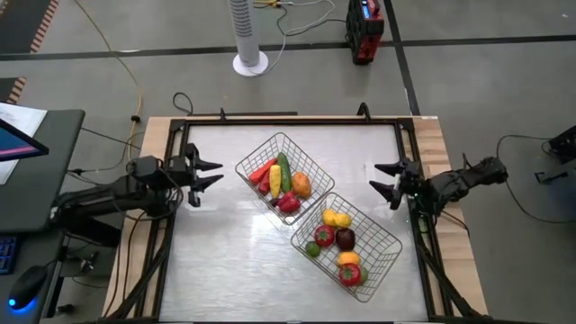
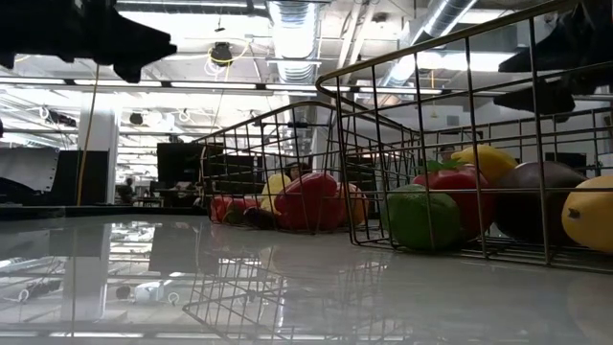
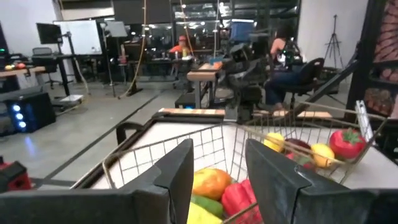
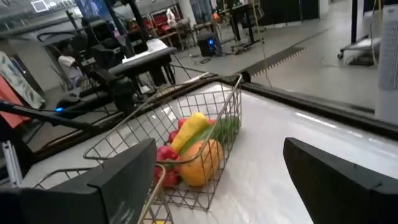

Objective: Sort produce into baskets
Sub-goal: Return to Home Position

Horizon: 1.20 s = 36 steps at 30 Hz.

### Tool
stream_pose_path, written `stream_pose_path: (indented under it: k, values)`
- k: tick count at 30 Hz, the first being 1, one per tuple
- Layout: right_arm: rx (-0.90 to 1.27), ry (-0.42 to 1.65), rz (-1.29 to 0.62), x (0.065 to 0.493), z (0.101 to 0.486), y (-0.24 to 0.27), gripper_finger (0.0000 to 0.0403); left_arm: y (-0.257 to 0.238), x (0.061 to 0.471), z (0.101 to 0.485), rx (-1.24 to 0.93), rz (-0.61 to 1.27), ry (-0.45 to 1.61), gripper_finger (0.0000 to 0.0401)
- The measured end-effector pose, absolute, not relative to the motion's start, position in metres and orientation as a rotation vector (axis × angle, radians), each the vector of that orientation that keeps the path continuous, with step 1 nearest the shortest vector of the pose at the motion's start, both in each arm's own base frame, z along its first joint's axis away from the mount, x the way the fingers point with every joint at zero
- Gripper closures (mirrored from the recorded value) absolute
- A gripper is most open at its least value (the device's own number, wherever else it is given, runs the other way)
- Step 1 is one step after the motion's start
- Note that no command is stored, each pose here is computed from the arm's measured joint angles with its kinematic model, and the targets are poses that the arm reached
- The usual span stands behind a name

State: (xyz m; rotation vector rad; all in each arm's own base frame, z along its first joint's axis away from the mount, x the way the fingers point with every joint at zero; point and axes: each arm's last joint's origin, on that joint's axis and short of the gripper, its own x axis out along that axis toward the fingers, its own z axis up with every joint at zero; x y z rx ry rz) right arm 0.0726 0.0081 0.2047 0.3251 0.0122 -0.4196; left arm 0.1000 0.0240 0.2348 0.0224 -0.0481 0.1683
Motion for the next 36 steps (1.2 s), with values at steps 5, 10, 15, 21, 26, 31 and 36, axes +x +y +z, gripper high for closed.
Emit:
stream_pose_path:
  k: [5, 10, 15, 21, 26, 31, 36]
  values:
    - [0.297, -0.014, -0.437, 0.073, 0.208, 0.006, 0.0028, 0.026, 0.097, 0.227, 0.047, 0.197, -0.084, 0.0268]
    - [0.253, -0.101, -0.391, 0.08, 0.207, 0.007, 0.0042, 0.027, 0.088, 0.226, 0.049, 0.213, -0.14, 0.0268]
    - [0.233, -0.097, -0.372, 0.085, 0.197, 0.004, 0.0058, 0.025, 0.083, 0.222, -0.001, 0.164, -0.163, 0.0268]
    - [0.244, -0.072, -0.363, 0.09, 0.185, 0.0, 0.0073, 0.025, 0.083, 0.21, -0.019, 0.146, -0.159, 0.0268]
    - [0.239, -0.073, -0.366, 0.09, 0.185, -0.001, 0.0078, 0.023, 0.085, 0.204, -0.008, 0.064, -0.145, 0.0268]
    - [0.233, -0.063, -0.364, 0.09, 0.184, -0.001, 0.0078, 0.023, 0.089, 0.188, -0.005, 0.013, -0.095, 0.0268]
    - [0.242, -0.061, -0.311, 0.09, 0.184, 0.002, 0.0078, 0.02, 0.089, 0.188, -0.005, -0.112, -0.093, 0.0268]
